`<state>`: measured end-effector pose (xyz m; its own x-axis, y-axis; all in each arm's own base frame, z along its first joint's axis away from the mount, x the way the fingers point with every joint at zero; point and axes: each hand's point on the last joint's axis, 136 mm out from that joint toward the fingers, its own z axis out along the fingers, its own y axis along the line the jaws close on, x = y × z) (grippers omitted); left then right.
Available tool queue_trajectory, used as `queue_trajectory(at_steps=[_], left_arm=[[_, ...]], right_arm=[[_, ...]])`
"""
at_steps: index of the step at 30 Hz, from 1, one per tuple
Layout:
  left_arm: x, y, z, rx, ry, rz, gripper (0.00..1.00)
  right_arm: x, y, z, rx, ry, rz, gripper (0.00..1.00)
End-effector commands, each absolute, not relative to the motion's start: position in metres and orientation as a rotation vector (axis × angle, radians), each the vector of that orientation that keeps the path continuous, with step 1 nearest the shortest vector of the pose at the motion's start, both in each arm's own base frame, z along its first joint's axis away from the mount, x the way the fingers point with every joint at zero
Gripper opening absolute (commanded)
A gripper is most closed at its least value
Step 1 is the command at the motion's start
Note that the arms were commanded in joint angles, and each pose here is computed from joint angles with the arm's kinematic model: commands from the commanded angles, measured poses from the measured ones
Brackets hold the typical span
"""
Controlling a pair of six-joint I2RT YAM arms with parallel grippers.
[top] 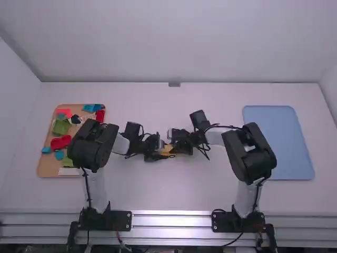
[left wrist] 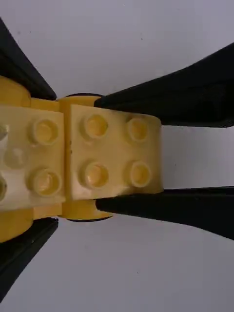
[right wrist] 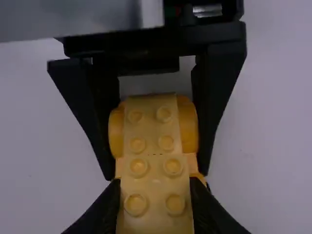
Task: Assemble lego blocks to make yellow taxi
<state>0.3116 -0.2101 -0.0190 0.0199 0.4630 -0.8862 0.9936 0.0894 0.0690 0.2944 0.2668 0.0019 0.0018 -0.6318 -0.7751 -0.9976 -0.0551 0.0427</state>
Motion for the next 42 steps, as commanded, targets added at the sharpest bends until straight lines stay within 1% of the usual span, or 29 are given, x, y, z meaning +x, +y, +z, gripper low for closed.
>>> queue_trajectory(at_steps=[1, 8, 9, 10, 11, 12, 13, 14, 16, 19, 20, 22, 23, 24, 25, 30, 35, 42], left_arm=[[0.296, -0.212, -0.03, 1.5, 1.598, -0.879, 0.52], [0.296, -0.213, -0.03, 1.5, 1.599, -0.879, 0.52], [0.296, -0.213, -0.03, 1.5, 1.598, -0.879, 0.52], [0.296, -0.213, -0.03, 1.5, 1.598, -0.879, 0.52], [0.296, -0.213, -0.03, 1.5, 1.598, -0.879, 0.52], [0.296, -0.213, -0.03, 1.501, 1.598, -0.879, 0.51], [0.296, -0.213, -0.03, 1.501, 1.598, -0.879, 0.51], [0.297, -0.212, -0.03, 1.498, 1.6, -0.877, 0.51], [0.298, -0.211, -0.03, 1.494, 1.602, -0.875, 0.51], [0.297, -0.212, -0.029, 1.5, 1.596, -0.876, 0.51], [0.297, -0.213, -0.029, 1.5, 1.596, -0.877, 0.51], [0.297, -0.213, -0.029, 1.5, 1.596, -0.875, 0.5], [0.298, -0.213, -0.029, 1.5, 1.595, -0.875, 0.5], [0.298, -0.213, -0.029, 1.5, 1.594, -0.875, 0.5], [0.298, -0.213, -0.029, 1.501, 1.593, -0.873, 0.5], [0.298, -0.213, -0.029, 1.501, 1.592, -0.872, 0.49], [0.298, -0.213, -0.029, 1.5, 1.592, -0.872, 0.48], [0.298, -0.213, -0.029, 1.5, 1.594, -0.873, 0.48]], right_arm=[[0.298, 0.26, -0.01, -1.779, 1.727, 0.769, 0.11], [0.298, 0.258, -0.012, -1.791, 1.728, 0.754, 0.12], [0.298, 0.258, -0.012, -1.792, 1.732, 0.752, 0.15], [0.298, 0.257, -0.012, -1.791, 1.734, 0.753, 0.24], [0.298, 0.258, -0.012, -1.79, 1.733, 0.755, 0.36], [0.298, 0.258, -0.012, -1.791, 1.73, 0.757, 0.45], [0.299, 0.258, -0.011, -1.789, 1.728, 0.756, 0.51], [0.299, 0.26, -0.01, -1.783, 1.719, 0.768, 0.56], [0.297, 0.264, -0.004, -1.771, 1.687, 0.802, 0.57], [0.295, 0.265, 0.014, -1.75, 1.619, 0.862, 0.58], [0.293, 0.263, 0.024, -1.745, 1.591, 0.883, 0.57], [0.287, 0.258, 0.039, -1.75, 1.534, 0.911, 0.45], [0.286, 0.256, 0.042, -1.751, 1.516, 0.917, 0.36], [0.285, 0.252, 0.047, -1.752, 1.493, 0.924, 0.15], [0.284, 0.248, 0.049, -1.752, 1.49, 0.923, 0.0], [0.284, 0.242, 0.04, -1.742, 1.535, 0.935, 0.0], [0.287, 0.244, 0.012, -1.685, 1.646, 0.998, 0.0], [0.275, 0.253, 0.0, -1.727, 1.656, 1.029, 0.0]])
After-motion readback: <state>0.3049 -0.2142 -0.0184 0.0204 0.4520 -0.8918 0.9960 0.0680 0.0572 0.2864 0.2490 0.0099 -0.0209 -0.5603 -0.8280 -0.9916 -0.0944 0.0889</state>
